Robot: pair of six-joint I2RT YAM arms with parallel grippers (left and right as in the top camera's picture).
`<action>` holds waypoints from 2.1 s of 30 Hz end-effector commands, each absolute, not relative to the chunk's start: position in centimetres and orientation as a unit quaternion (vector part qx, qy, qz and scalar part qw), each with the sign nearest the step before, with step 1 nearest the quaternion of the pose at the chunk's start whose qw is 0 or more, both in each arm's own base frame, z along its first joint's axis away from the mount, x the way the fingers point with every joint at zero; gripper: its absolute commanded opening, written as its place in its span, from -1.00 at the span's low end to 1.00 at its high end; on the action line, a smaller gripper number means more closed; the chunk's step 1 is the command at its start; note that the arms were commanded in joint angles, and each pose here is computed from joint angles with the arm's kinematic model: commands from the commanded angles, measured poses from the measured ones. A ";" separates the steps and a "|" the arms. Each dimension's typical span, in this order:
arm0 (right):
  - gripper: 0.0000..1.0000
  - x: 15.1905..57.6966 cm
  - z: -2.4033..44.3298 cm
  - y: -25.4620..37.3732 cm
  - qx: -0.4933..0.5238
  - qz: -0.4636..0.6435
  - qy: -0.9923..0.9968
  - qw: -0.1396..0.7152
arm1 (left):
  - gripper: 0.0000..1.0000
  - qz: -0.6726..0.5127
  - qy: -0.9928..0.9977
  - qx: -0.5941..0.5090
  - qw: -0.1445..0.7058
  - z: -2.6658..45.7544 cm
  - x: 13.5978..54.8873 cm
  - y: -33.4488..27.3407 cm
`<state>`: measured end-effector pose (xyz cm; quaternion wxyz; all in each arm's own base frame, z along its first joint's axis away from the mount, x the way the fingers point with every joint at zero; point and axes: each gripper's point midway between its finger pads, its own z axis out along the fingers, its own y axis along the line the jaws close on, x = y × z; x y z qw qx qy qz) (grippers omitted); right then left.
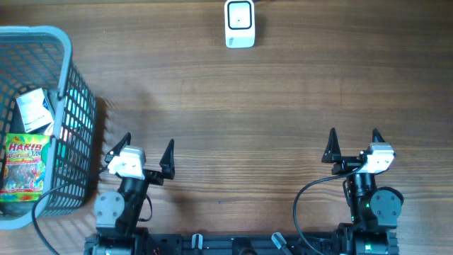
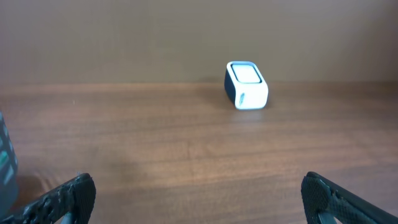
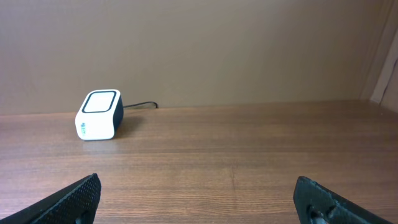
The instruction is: Scan the item barcode
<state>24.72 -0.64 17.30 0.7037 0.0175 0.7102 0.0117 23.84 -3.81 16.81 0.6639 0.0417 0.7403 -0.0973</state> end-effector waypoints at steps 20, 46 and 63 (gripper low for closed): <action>1.00 24.7 17.5 -0.8 0.025 0.012 0.707 0.707 | 1.00 -0.277 0.782 0.092 0.551 29.1 24.3 -9.7; 0.99 24.7 17.5 -0.8 0.025 0.013 0.707 0.707 | 1.00 -0.278 0.814 -0.029 0.509 37.1 33.6 -8.2; 0.99 24.7 17.5 -0.8 0.025 0.013 0.707 0.707 | 1.00 -0.080 0.722 -0.445 0.524 37.6 32.0 14.2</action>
